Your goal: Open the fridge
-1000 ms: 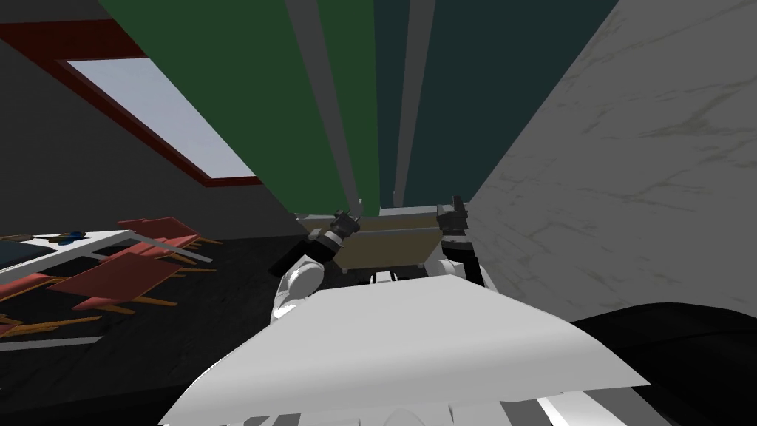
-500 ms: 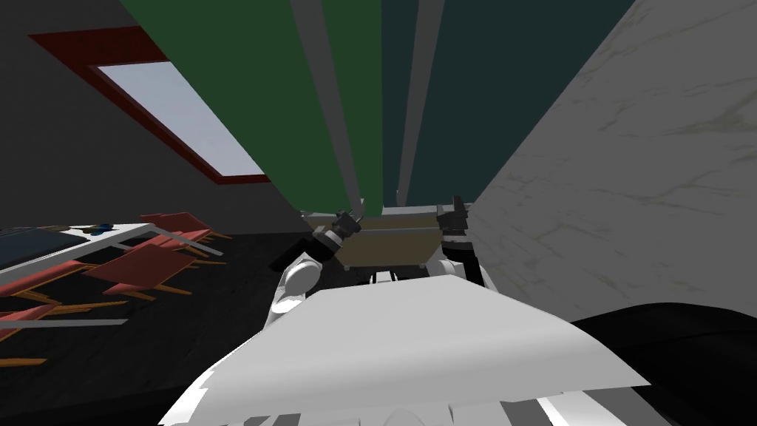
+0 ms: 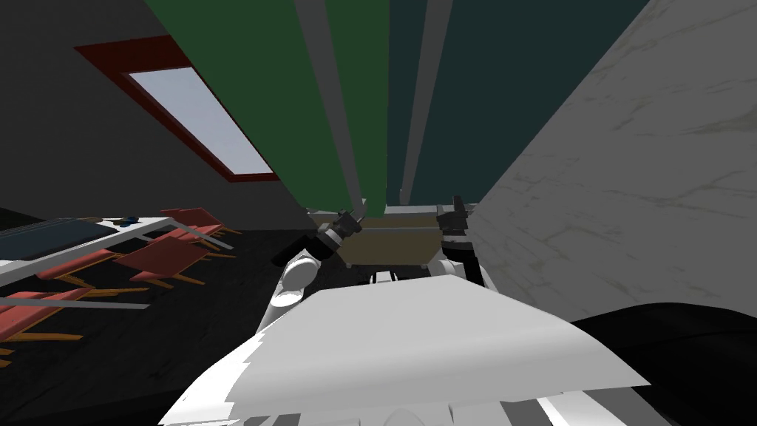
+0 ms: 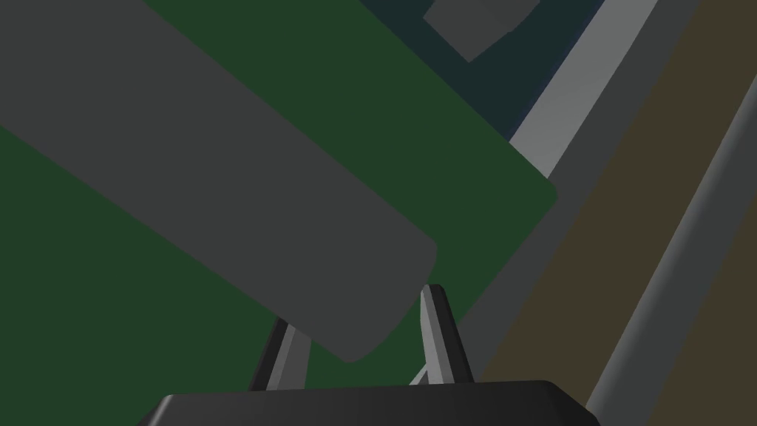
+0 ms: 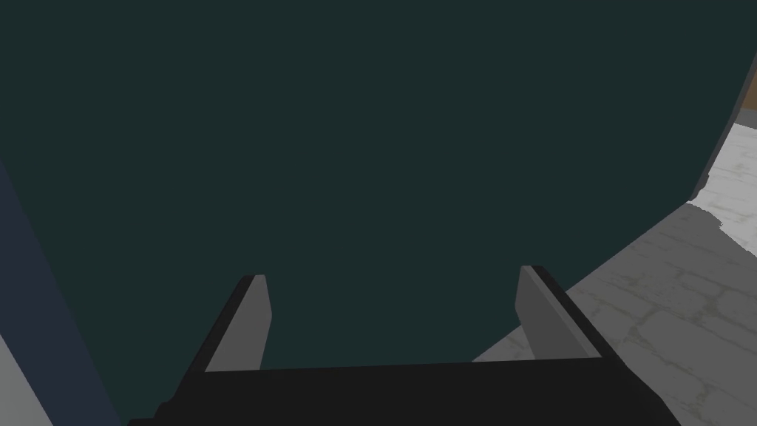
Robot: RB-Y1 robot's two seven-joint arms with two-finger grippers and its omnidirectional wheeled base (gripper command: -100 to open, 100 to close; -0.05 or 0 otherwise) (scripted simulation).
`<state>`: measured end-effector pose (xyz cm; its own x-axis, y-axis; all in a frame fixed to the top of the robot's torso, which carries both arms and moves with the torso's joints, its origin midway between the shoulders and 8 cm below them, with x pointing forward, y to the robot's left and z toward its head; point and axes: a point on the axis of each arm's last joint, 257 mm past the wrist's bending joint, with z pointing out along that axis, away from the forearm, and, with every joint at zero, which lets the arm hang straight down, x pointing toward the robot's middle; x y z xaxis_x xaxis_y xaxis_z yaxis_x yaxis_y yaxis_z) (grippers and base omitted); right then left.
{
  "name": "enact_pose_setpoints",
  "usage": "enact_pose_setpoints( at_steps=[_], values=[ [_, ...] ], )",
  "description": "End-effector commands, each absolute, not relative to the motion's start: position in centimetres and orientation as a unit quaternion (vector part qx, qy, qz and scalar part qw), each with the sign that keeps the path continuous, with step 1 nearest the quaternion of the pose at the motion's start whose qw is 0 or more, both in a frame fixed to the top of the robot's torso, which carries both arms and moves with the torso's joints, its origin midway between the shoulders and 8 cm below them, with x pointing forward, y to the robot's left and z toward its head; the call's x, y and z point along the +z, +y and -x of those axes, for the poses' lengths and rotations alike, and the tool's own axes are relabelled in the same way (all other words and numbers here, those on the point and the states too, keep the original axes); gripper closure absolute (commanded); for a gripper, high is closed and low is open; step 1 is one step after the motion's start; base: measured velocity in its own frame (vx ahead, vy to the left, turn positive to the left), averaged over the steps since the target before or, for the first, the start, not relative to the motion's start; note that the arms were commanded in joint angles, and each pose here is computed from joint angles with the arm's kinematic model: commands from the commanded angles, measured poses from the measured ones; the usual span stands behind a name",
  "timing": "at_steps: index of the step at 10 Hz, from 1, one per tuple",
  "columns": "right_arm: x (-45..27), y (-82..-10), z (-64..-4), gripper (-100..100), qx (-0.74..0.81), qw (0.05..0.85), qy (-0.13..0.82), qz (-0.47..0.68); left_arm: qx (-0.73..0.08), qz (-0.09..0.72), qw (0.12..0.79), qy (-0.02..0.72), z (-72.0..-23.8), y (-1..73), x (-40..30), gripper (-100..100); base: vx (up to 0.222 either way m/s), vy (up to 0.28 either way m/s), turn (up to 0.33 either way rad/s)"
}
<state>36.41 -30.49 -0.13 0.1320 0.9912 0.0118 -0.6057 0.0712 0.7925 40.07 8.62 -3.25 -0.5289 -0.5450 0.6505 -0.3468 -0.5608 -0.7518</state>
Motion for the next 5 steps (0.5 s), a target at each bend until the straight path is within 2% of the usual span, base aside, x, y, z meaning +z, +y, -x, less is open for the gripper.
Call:
enact_pose_setpoints(
  at_steps=[1, 2, 3, 5],
  values=[
    [-0.13, -30.49, -36.41, 0, 0.593, 0.673, 0.287, -0.336, -0.742, 0.481, 0.033, 0.465, -39.27, 7.63, -3.51, 100, 0.000, 0.000, 0.000],
    [-0.13, -30.49, -36.40, 0, 0.593, 0.673, 0.287, -0.336, -0.737, 0.468, 0.050, 0.485, -40.04, 7.94, -3.68, 100, -0.025, 0.011, 0.177],
    [-0.13, -30.49, -36.40, 0, 0.593, 0.673, 0.287, -0.336, -0.734, 0.468, 0.039, 0.491, -39.69, 7.86, -3.91, 100, -0.041, 0.004, 0.140],
    [-0.13, -30.49, -36.41, 0, 0.593, 0.673, 0.287, -0.336, -0.740, 0.469, 0.013, 0.482, -39.22, 7.42, -3.53, 100, -0.020, 0.004, 0.006]
  ],
)
